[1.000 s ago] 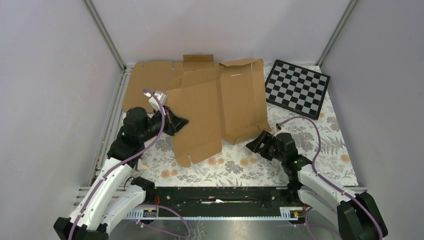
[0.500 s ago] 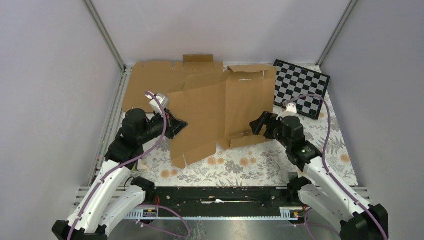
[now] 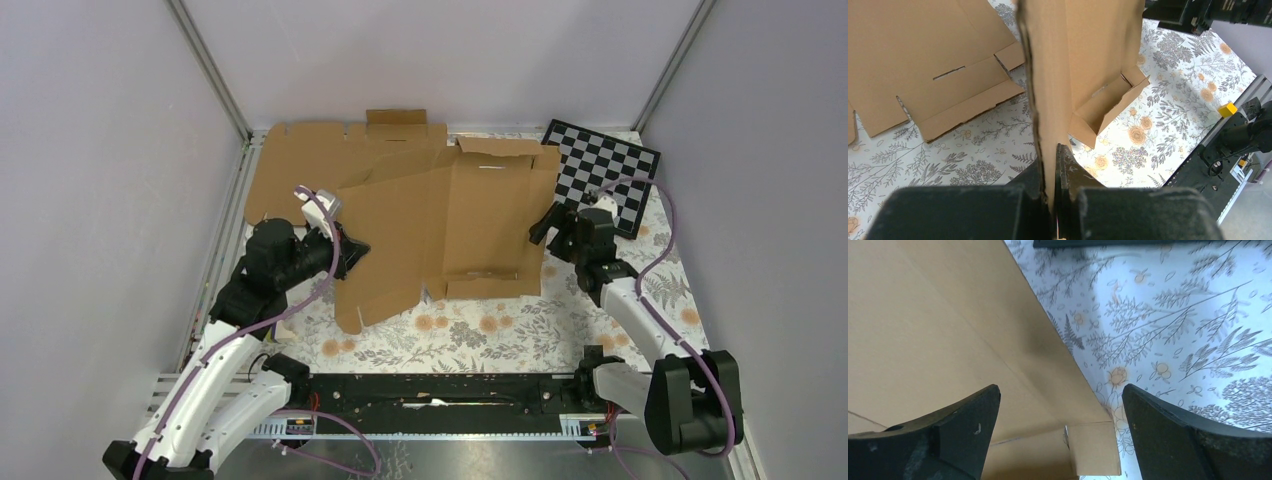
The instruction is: Fold the paper box
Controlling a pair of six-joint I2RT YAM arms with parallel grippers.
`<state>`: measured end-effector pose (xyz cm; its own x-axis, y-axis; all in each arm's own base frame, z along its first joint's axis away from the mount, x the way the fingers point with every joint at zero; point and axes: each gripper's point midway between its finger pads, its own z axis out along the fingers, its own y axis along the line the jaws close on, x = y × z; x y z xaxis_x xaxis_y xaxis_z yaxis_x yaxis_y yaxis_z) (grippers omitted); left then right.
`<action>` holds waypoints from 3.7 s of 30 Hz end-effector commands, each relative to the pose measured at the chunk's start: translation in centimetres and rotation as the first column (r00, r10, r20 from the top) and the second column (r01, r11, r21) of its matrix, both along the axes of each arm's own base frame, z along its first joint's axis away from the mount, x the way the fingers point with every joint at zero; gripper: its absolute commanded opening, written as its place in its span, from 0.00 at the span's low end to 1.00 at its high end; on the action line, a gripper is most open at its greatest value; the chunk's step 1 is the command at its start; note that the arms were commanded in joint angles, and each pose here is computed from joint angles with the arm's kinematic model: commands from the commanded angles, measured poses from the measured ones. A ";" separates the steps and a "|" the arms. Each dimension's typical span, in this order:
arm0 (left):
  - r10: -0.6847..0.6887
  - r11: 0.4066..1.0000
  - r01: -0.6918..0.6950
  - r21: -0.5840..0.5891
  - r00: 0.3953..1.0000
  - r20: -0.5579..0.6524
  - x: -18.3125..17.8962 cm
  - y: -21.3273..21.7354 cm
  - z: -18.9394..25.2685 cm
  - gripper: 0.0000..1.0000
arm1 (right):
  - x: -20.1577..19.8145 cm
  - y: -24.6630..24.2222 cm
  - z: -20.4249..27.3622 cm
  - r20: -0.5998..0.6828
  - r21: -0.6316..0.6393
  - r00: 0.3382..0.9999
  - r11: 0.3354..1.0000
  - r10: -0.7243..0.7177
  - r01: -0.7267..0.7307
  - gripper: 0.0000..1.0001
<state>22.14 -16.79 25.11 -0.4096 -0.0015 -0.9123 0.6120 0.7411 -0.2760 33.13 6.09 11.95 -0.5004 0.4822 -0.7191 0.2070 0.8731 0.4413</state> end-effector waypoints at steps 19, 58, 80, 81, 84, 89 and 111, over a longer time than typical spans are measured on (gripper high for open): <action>0.118 0.980 -0.095 -0.174 0.985 0.126 3.2 -1.1 2.7 0.00 | -4.6 6.4 -3.8 0.111 -0.100 0.942 0.947 0.316 -0.305 0.99; 0.086 0.993 -0.099 0.071 0.981 0.176 2.4 0.2 0.1 0.00 | 3.5 1.0 3.9 0.257 -0.169 0.939 0.968 0.227 -0.188 0.99; 0.108 0.988 -0.125 0.087 0.977 0.182 2.7 0.6 -0.2 0.00 | 4.0 3.2 0.3 0.288 0.025 0.902 0.939 0.321 -0.342 0.97; 0.104 0.989 -0.121 0.088 0.978 0.180 2.7 0.5 -0.3 0.00 | 4.0 3.6 0.5 0.297 0.043 0.896 0.932 0.331 -0.359 0.96; 0.096 0.989 -0.113 0.094 0.981 0.168 2.9 0.3 -0.5 0.00 | 3.5 4.9 0.4 0.278 0.110 0.889 0.907 0.364 -0.406 0.92; 0.090 0.989 -0.107 0.101 0.983 0.162 3.0 0.1 -0.6 0.00 | 1.4 8.2 -0.6 0.209 0.039 0.874 0.890 0.438 -0.455 0.93; 0.108 0.992 -0.099 -0.080 0.988 0.111 2.5 -1.3 1.7 0.00 | -6.2 10.6 -3.6 0.118 -0.119 0.818 0.826 0.563 -0.552 0.91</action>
<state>23.77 -16.89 23.81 -0.3595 -0.0188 -0.9329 0.5376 0.8130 -0.2235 26.98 16.30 8.69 -0.5665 0.1416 -0.8118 -0.3755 0.8326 0.4072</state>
